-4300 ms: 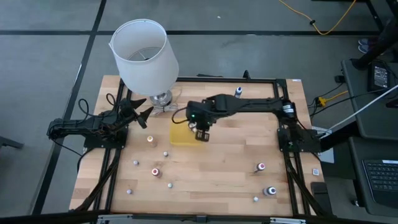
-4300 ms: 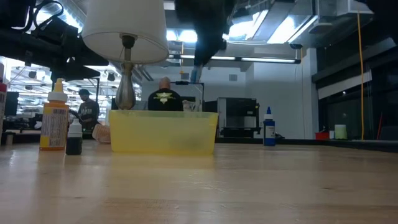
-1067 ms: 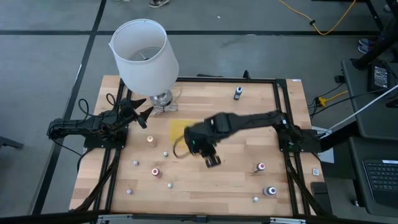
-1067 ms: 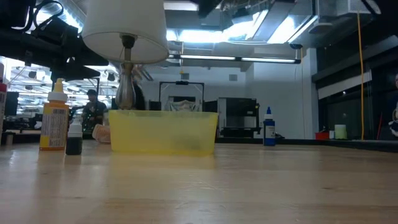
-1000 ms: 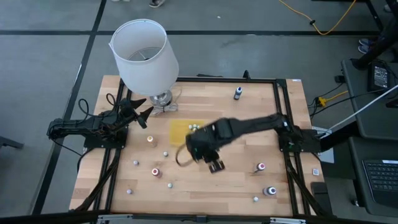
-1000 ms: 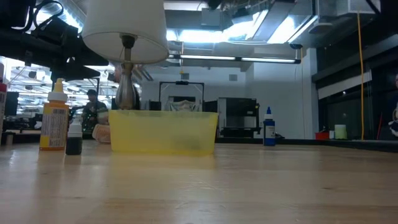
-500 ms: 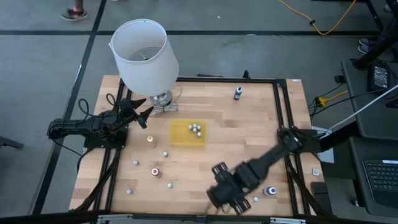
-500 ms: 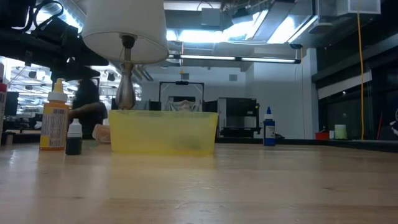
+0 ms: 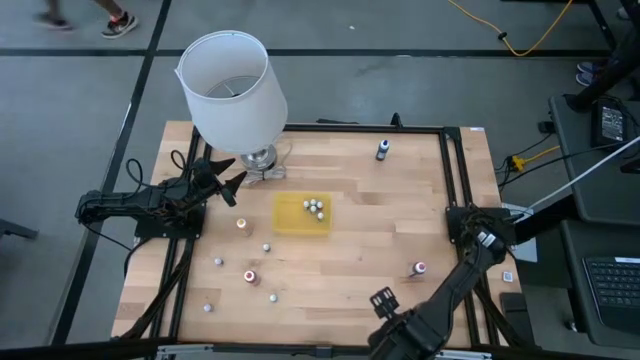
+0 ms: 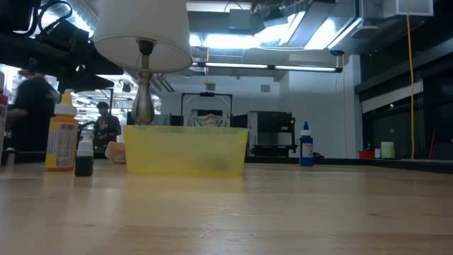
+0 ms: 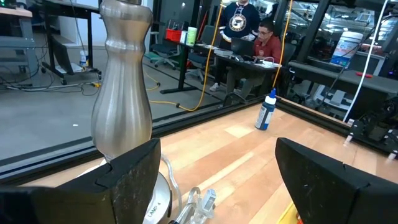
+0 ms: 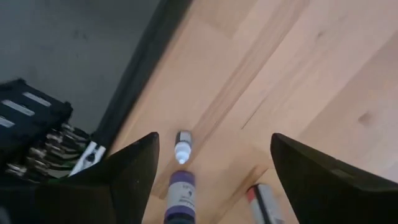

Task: Pick & Place food coloring
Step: Put the black food coloring bottle into the yellow bin

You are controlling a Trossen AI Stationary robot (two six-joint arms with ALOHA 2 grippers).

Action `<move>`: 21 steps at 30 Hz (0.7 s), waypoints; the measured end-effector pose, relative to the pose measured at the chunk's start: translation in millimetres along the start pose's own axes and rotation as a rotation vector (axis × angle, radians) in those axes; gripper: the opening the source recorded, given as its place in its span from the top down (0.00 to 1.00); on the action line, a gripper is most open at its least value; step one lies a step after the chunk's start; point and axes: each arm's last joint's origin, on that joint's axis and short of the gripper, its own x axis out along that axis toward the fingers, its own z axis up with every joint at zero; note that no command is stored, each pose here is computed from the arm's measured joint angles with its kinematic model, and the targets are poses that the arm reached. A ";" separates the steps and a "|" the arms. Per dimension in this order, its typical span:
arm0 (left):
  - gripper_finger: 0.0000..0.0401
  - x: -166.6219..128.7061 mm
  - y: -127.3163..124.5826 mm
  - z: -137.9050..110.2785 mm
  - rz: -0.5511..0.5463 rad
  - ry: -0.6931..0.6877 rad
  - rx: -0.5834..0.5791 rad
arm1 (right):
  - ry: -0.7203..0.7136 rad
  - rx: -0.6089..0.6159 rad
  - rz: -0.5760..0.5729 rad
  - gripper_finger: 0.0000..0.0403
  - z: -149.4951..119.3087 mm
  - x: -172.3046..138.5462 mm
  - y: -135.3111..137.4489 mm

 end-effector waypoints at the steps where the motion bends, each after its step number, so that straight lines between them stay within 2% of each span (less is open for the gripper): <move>1: 0.22 0.0 0.0 0.0 0.000 0.000 0.000 | 0.006 -0.002 -0.002 0.24 -2.7 6.0 2.8; 6: 0.22 0.0 0.0 0.0 0.000 0.000 0.000 | 0.024 -0.003 -0.005 0.24 -24.3 31.0 12.5; 14: 0.22 0.0 0.0 0.0 0.000 0.000 0.000 | -0.038 0.044 0.018 0.24 -60.7 41.2 12.6; 21: 0.22 0.0 0.0 0.0 0.000 0.000 0.000 | -0.055 0.093 0.028 0.24 -77.7 63.1 10.6</move>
